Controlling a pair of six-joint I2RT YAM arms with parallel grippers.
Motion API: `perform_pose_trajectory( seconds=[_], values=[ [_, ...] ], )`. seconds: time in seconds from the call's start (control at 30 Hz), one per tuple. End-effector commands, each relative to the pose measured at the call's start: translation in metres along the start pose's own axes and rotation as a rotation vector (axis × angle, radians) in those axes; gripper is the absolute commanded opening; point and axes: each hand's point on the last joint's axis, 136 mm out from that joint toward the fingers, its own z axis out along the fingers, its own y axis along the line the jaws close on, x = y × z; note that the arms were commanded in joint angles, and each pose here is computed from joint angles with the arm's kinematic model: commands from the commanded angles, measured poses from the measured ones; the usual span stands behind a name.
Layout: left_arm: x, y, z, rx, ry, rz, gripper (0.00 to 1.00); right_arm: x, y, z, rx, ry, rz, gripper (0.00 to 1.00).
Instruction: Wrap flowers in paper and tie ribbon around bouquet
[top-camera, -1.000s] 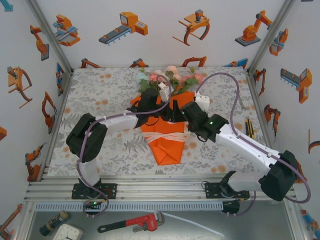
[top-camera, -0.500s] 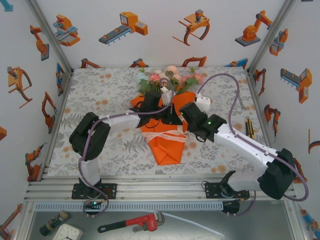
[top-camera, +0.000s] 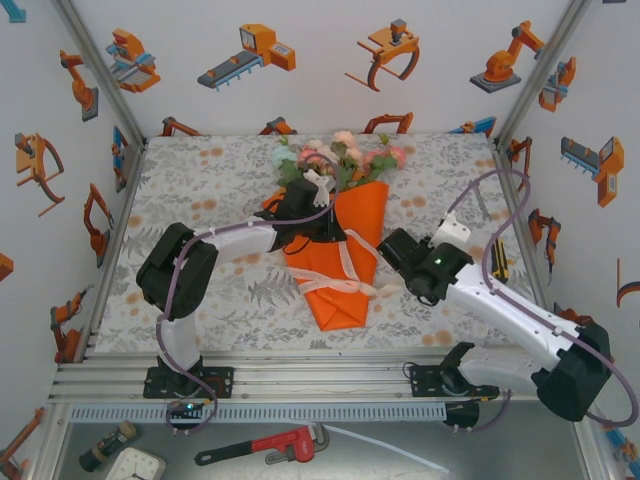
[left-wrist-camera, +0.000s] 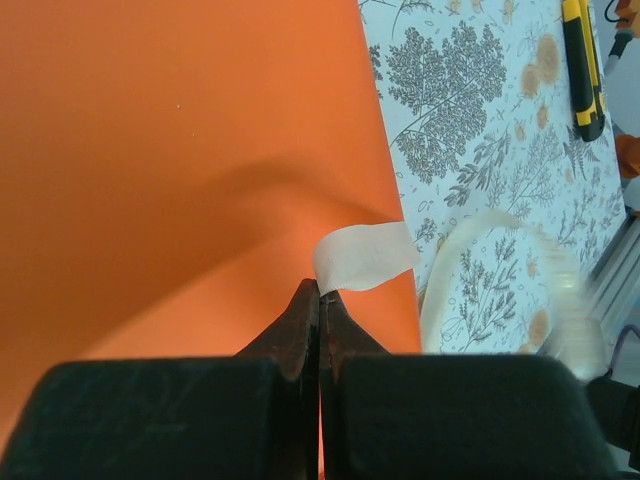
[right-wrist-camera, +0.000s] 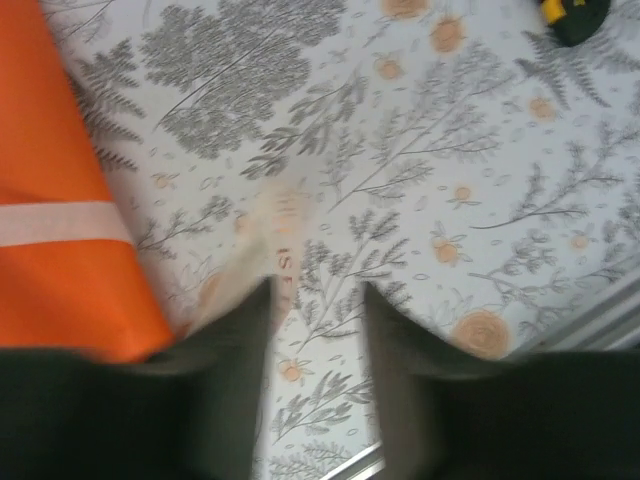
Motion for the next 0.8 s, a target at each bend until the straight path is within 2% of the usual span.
perform_pose_trajectory(
  seconds=[0.0,0.07,0.17,0.2,0.27,0.3,0.33,0.5,0.6,0.67,0.7,0.77],
  values=[
    [-0.01,-0.013,-0.007,0.024,-0.024,0.05,0.0,-0.004,0.042,0.001,-0.156,-0.011,-0.131,0.67],
    [-0.01,-0.014,-0.008,0.023,-0.025,0.051,0.0,-0.011,0.044,0.004,-0.149,-0.002,-0.179,0.72],
    [-0.011,-0.02,-0.009,0.052,-0.028,0.06,0.0,-0.001,0.061,0.026,-0.25,0.144,-0.228,0.74],
    [-0.012,-0.024,-0.01,0.069,-0.032,0.068,0.07,0.008,0.059,0.039,-0.263,0.208,-0.207,0.74],
    [-0.015,-0.032,-0.014,0.099,-0.043,0.08,0.28,0.018,0.046,0.063,-0.235,0.268,-0.172,0.73],
    [-0.017,-0.034,-0.017,0.101,-0.05,0.085,0.36,0.022,0.032,0.073,-0.18,0.29,-0.15,0.73],
    [-0.02,-0.035,-0.021,0.097,-0.059,0.09,0.39,0.026,0.021,0.079,-0.14,0.311,-0.134,0.72],
    [-0.028,-0.039,-0.041,0.073,-0.098,0.133,0.52,0.061,0.002,0.095,-0.071,0.392,-0.115,0.72],
    [-0.032,-0.038,-0.058,0.04,-0.133,0.147,0.53,0.076,-0.009,0.106,-0.01,0.415,-0.118,0.72],
    [-0.033,-0.027,-0.072,-0.038,-0.155,0.134,0.53,0.081,-0.007,0.11,-0.016,0.425,-0.122,0.71],
    [-0.033,-0.011,-0.081,-0.123,-0.168,0.101,0.53,0.081,-0.004,0.111,-0.023,0.423,-0.119,0.66],
    [-0.028,0.024,-0.102,-0.296,-0.191,0.009,0.52,0.077,0.001,0.112,-0.042,0.409,-0.112,0.45]
  ],
)
